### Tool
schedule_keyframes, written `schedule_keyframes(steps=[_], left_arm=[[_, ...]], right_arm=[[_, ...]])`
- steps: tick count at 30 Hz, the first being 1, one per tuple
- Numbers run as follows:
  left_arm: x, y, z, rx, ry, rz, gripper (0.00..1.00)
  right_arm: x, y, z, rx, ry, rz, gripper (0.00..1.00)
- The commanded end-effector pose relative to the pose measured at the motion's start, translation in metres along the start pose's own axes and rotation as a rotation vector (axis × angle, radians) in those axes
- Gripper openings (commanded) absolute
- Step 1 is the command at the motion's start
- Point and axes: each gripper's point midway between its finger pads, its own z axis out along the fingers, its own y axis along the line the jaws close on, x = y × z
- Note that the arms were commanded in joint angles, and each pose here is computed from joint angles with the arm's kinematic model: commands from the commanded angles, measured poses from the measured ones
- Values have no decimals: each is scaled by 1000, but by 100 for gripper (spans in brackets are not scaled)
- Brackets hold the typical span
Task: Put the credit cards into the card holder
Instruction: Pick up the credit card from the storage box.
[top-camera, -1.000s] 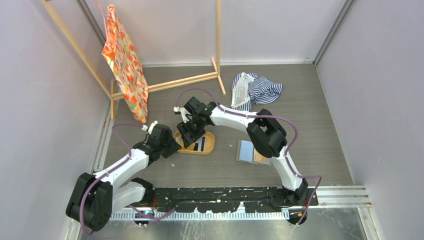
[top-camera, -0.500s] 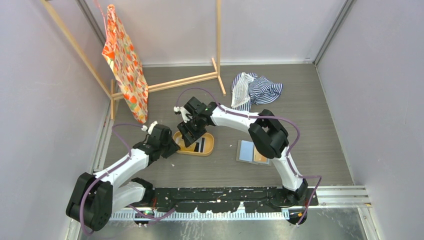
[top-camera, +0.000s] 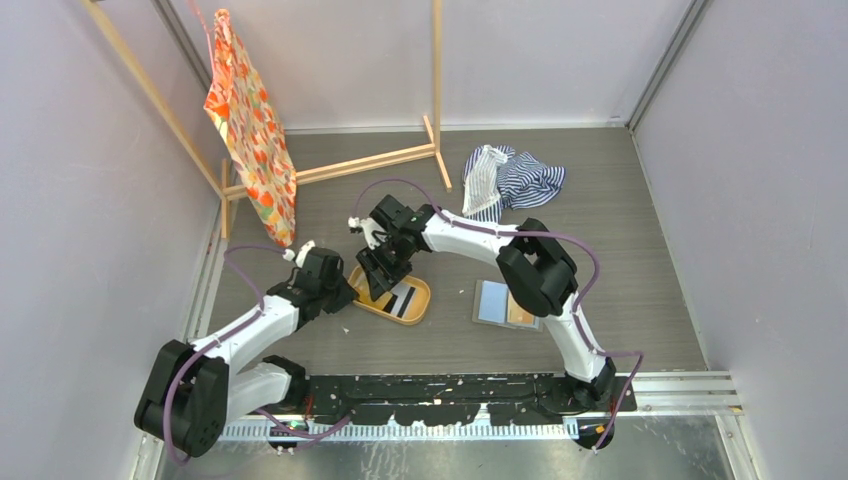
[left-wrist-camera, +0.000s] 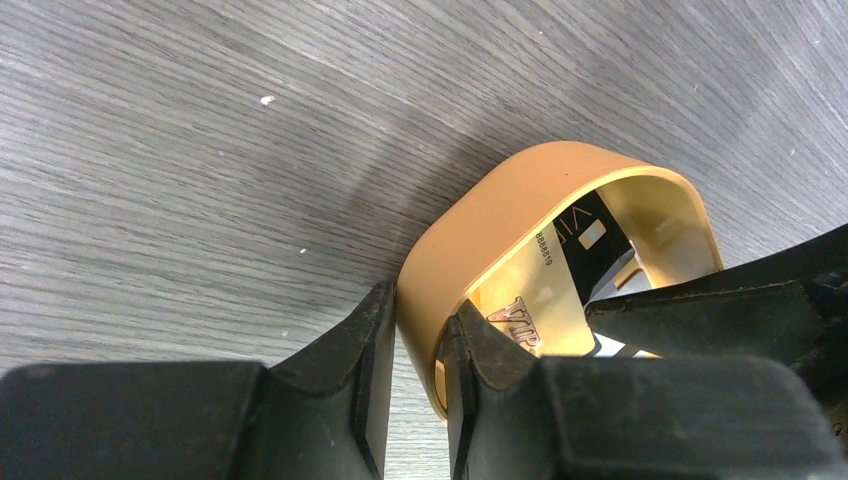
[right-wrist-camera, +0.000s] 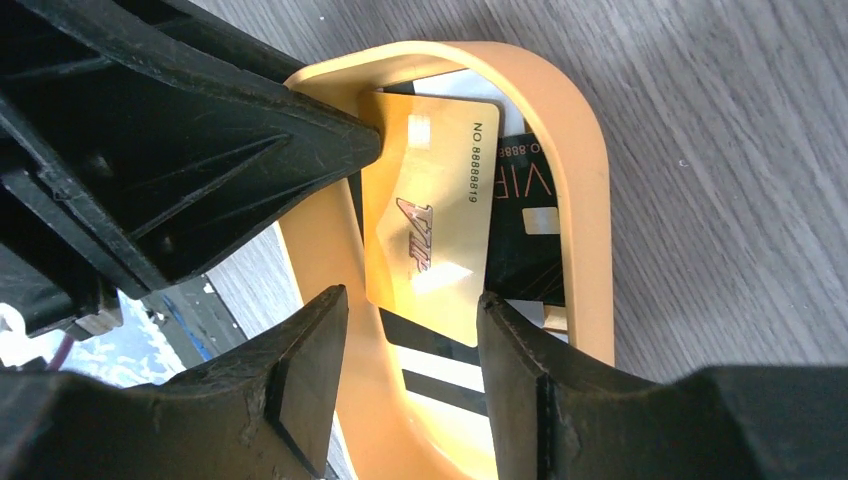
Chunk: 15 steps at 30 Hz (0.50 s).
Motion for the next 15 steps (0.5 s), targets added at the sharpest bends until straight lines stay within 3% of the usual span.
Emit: schedule_keyframes(steps=[1,15], left_arm=[[-1,3,3,-13,-9,12,18],[-6,0,0,-11,-22,6,18]], right_arm=[[-7,32,-6,-133,-24,25,54],[-27,53,-32,-216,-111,88,48]])
